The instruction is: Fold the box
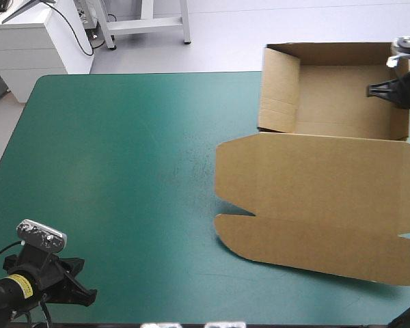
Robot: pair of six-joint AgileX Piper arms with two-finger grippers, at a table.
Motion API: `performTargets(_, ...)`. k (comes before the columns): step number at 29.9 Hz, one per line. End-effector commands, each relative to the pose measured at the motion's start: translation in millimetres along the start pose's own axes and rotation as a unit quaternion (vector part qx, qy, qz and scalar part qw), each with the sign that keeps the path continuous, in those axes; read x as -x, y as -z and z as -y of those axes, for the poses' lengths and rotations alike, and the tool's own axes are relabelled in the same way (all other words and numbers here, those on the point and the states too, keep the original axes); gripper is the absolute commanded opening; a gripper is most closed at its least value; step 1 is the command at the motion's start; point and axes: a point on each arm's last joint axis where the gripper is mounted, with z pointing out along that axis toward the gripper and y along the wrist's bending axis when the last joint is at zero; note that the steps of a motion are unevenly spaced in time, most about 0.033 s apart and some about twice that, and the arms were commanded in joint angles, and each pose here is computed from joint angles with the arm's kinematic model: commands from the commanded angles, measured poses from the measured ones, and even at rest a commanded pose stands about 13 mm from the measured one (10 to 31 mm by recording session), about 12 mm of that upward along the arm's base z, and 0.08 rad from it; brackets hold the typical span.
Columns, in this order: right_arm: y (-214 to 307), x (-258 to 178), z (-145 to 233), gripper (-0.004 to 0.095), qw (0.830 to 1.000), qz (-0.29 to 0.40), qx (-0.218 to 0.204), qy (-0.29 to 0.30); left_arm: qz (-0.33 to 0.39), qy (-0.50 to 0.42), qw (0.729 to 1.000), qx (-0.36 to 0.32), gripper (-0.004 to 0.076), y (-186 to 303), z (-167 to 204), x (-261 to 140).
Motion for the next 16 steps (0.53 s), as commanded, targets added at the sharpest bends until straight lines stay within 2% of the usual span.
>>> performTargets(1,19.2,-1.2,42.1,-0.0002,0.998,0.027,-0.042,-0.038,0.027,0.008,1.000,-0.011,-0.0008,4.3,2.1,8.3)
performTargets(5,-8.1,-5.9,77.5,-0.0002,0.995,-0.001,-0.054,-0.088,0.026,0.017,0.999,-0.035,-0.0008,4.5,6.3,8.2)
performTargets(11,-51.9,-13.7,99.8,0.0023,0.991,-0.055,-0.048,-0.116,0.021,0.017,0.999,-0.034,-0.0008,4.4,6.1,7.3)
performTargets(15,-66.5,-15.4,102.2,0.0118,0.991,-0.071,-0.047,-0.103,0.022,0.014,0.999,-0.030,-0.0008,4.4,5.5,7.5)
performTargets(16,-68.9,-15.8,103.2,0.0173,0.991,-0.075,-0.049,-0.095,0.022,0.014,0.999,-0.030,-0.0008,4.4,5.5,7.5)
